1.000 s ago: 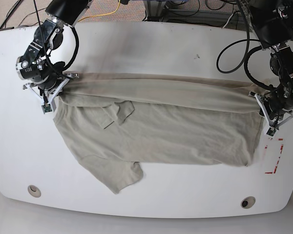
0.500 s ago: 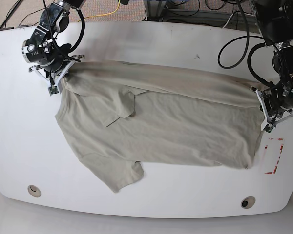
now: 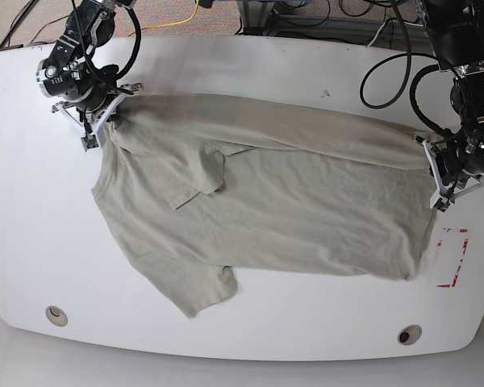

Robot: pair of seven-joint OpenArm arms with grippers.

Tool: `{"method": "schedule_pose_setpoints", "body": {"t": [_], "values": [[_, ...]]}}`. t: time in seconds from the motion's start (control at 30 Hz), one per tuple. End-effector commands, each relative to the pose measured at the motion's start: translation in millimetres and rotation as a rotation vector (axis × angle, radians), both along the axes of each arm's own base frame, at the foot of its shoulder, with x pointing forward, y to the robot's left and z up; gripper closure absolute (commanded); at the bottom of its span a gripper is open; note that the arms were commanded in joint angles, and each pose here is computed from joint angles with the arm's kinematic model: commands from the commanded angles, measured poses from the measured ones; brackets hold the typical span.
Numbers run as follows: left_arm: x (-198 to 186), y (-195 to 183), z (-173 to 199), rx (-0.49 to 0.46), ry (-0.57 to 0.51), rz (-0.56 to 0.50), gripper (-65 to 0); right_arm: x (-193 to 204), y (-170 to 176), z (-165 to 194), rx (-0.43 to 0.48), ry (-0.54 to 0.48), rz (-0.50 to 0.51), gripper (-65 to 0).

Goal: Layout the t-shirt on the table in an organized manner, then fold the t-shirt properly
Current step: 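Pull the held edge apart with both grippers, unfolding the shirt flat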

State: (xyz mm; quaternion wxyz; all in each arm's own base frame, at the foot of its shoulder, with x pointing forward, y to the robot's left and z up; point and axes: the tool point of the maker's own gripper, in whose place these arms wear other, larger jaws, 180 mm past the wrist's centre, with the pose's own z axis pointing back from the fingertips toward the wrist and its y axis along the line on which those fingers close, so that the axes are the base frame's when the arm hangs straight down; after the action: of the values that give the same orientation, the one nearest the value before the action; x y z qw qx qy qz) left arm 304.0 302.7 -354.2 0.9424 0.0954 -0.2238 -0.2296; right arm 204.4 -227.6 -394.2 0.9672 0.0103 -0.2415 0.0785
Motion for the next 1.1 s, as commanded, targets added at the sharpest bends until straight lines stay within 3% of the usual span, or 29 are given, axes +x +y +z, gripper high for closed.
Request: {"method": "schedule_pose_setpoints", "body": {"t": [0.0,0.1,0.47,0.77,1.07], "values": [[3,14,5,0.019,-0.003,0.017,-6.8,5,-4,8,-0.015,-0.031,0.002,-0.2],[2,23,3,0.026,0.009,0.024,-8.9,5,-4,8,-0.015,-0.032,0.002,0.0],[4,43,-2,0.017,0.011,0.045,-4.3,4,-5,7,-0.017,-0.028,0.002,0.0],[20,44,-8,-0.032,0.007,0.062,-4.3,4,-5,7,-0.017,-0.028,0.002,0.0],[37,41,3,-0.013,-0.009,0.029,-4.3,3,-5,6,-0.017,-0.027,0.002,0.0]]}}
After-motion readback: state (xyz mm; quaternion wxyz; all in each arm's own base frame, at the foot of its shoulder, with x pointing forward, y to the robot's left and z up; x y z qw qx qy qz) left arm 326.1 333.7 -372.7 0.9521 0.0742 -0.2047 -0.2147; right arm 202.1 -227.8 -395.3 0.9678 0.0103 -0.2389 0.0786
